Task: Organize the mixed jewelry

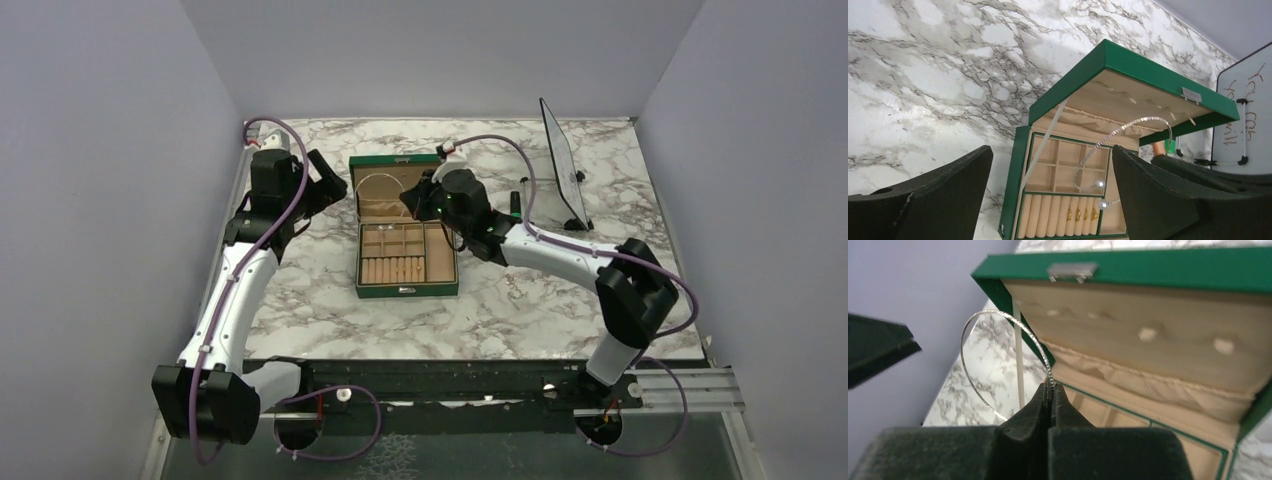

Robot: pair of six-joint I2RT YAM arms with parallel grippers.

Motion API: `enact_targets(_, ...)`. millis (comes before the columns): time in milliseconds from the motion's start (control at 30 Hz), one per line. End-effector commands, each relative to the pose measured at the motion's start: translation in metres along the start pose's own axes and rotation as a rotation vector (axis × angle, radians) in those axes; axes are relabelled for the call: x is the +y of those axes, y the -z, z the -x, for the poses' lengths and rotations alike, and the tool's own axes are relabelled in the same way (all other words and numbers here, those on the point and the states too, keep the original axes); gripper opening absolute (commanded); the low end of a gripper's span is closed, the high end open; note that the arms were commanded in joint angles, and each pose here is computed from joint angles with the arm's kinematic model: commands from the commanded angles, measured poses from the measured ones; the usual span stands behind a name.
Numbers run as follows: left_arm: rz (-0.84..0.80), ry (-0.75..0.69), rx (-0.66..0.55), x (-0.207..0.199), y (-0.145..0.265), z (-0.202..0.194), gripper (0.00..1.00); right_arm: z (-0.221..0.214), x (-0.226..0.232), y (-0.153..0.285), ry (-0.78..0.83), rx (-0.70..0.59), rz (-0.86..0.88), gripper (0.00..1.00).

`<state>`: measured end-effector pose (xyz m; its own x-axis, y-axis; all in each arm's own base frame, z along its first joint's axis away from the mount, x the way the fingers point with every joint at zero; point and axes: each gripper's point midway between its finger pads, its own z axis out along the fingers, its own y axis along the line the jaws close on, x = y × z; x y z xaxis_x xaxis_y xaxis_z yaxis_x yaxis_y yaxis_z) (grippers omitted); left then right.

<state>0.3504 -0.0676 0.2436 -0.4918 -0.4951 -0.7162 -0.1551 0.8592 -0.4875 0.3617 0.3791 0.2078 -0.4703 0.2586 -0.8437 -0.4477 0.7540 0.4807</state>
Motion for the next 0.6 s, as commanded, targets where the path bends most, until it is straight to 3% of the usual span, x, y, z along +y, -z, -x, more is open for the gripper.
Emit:
enact_targets(0, -0.076, -0.026, 0.048, -0.012, 0.005, -0.003, 0.90, 0.036, 0.019, -0.027, 0.056, -0.144, -0.037, 0.01)
enact_targets(267, -0.074, -0.020, 0.076, -0.004, 0.003, -0.012, 0.90, 0.024, -0.005, -0.051, 0.084, -0.133, -0.198, 0.01)
enact_targets(567, -0.063, -0.015, 0.097, 0.004, -0.002, -0.019, 0.90, 0.011, -0.015, -0.045, 0.110, -0.126, -0.208, 0.01)
